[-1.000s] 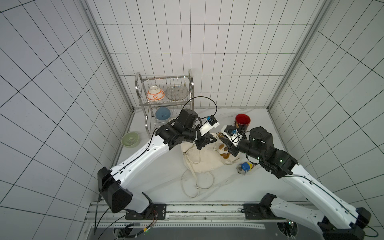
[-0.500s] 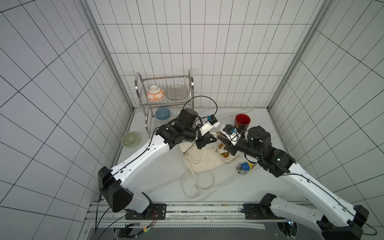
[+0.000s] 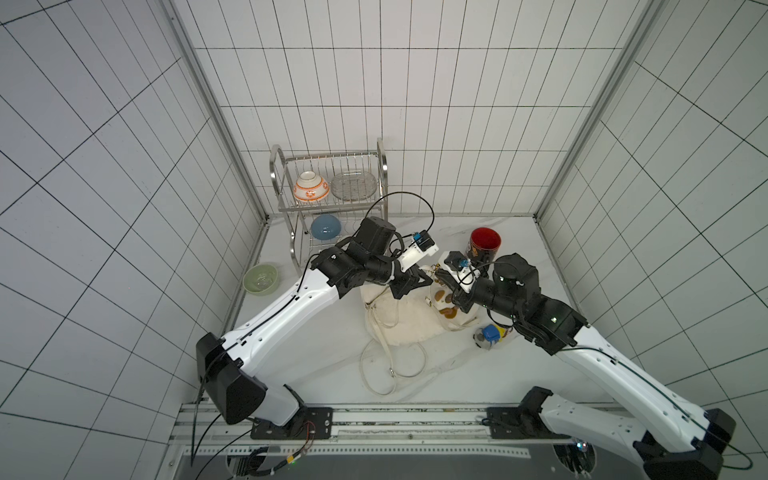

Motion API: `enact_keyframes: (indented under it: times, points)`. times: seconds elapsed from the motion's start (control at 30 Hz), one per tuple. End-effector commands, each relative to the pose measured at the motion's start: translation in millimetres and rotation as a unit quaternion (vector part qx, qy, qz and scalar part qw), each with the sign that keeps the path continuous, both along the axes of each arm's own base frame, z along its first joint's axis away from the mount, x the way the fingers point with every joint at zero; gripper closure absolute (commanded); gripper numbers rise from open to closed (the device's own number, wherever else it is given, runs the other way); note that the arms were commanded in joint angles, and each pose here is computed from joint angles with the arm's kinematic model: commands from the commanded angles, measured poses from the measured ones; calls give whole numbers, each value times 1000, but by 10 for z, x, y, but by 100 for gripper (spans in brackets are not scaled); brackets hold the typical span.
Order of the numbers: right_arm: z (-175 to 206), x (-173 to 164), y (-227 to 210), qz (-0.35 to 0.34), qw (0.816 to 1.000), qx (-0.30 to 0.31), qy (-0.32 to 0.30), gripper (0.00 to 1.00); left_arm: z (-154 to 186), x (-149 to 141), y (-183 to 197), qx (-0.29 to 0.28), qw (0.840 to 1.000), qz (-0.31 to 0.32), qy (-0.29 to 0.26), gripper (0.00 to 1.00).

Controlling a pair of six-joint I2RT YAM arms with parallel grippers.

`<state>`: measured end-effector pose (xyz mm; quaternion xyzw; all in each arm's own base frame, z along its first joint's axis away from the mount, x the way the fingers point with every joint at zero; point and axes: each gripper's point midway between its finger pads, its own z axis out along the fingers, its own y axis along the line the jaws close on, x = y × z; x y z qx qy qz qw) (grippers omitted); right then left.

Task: Remove the decoration from the bag
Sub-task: Remove the decoration item from the bag.

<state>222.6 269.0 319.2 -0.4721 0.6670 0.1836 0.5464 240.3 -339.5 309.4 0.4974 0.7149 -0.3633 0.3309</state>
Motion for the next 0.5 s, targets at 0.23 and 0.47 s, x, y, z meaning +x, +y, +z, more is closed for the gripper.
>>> enact_keyframes:
  times: [0.23, 0.47]
  points:
    - [101, -202, 84, 41, 999, -22, -24, 100, 232, 60, 18, -15, 999, -12, -34, 100]
    - [137, -313, 88, 52, 996, -54, -51, 100, 232, 124, 100, 5, 1000, -7, -29, 100]
